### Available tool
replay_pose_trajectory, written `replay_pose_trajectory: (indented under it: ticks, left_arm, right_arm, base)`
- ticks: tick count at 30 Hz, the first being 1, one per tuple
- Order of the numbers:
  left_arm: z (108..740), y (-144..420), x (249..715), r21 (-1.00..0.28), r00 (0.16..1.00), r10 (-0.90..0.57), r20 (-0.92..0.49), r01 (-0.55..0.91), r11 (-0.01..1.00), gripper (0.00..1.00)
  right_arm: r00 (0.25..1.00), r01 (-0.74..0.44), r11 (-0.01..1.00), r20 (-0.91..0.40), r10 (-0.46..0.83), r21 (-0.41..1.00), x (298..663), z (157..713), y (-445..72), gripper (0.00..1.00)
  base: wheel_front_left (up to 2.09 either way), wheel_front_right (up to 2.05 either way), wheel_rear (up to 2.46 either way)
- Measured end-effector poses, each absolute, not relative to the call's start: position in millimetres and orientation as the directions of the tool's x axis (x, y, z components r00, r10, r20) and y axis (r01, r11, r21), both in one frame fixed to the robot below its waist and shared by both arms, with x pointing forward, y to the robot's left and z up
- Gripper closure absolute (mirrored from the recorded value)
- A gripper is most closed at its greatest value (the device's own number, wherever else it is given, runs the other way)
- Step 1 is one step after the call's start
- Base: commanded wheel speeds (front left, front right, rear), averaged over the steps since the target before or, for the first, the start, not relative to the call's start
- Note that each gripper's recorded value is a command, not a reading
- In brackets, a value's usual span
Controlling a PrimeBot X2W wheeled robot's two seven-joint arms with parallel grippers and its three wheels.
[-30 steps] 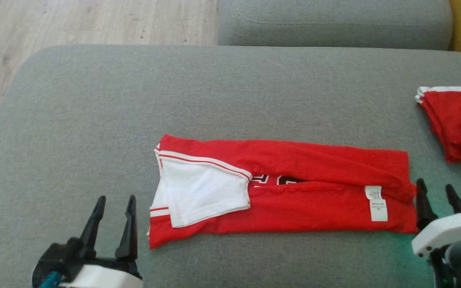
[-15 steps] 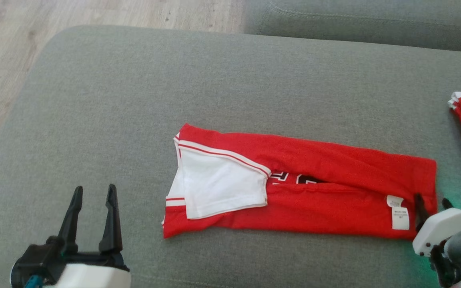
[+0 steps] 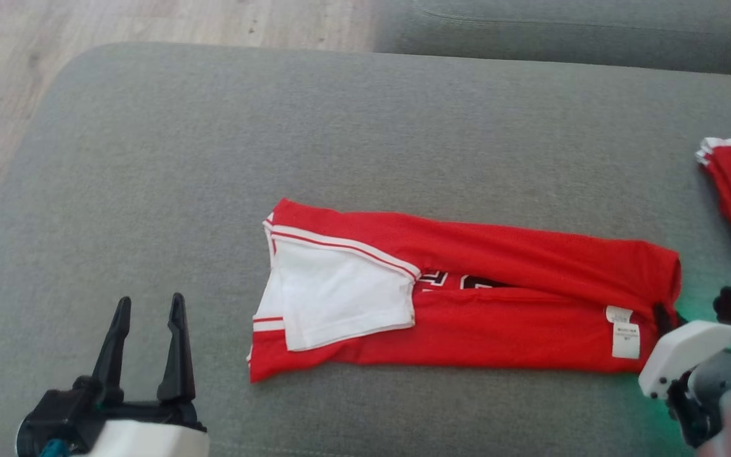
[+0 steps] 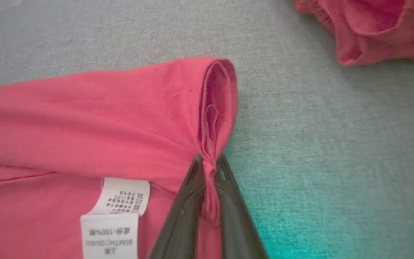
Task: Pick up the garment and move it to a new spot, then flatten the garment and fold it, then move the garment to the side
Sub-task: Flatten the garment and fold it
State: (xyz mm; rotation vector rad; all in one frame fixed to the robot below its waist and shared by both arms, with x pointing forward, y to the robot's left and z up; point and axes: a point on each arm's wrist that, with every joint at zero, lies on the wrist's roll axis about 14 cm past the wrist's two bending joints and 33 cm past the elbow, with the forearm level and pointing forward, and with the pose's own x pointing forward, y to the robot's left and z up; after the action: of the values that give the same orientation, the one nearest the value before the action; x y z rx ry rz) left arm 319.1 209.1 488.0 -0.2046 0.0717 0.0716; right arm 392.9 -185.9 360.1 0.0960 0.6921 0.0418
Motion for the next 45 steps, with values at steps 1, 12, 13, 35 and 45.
replay_pose_trajectory:
  ticks: [1,12,13,35,45]
  left_arm:
    - [488.0,207.1,320.5,-0.200,0.995,0.056,-0.078,-0.071,0.977,0.00]
    - [489.7,181.5,331.5,-0.208,0.997,-0.028,-0.066,0.013,0.978,0.00]
    - [489.7,180.5,331.8,-0.208,0.997,-0.031,-0.066,0.017,0.978,0.00]
    - [493.3,190.8,311.0,-0.216,0.998,0.015,-0.056,-0.027,0.976,0.00]
    - [490.2,199.7,299.6,-0.226,0.996,0.061,-0.071,-0.075,0.971,0.00]
  right_arm:
    - [0.773,-0.001,0.995,-0.631,0.065,0.101,393.6,361.9,-188.4,1.00]
    - [0.843,0.152,0.988,-0.525,-0.117,0.024,402.2,418.6,-274.7,1.00]
    - [0.848,0.156,0.987,-0.517,-0.119,0.029,402.3,422.4,-276.1,1.00]
    - [0.743,-0.419,0.778,-0.317,0.590,0.467,381.6,480.4,-18.0,1.00]
    - [0.632,-0.501,0.672,-0.299,0.715,0.546,382.4,460.1,49.9,1.00]
  base:
    - [0.00,0.00,0.00]
    - [0.00,0.00,0.00]
    - [0.00,0.00,0.00]
    - [0.00,0.00,0.00]
    - [0.00,0.00,0.00]
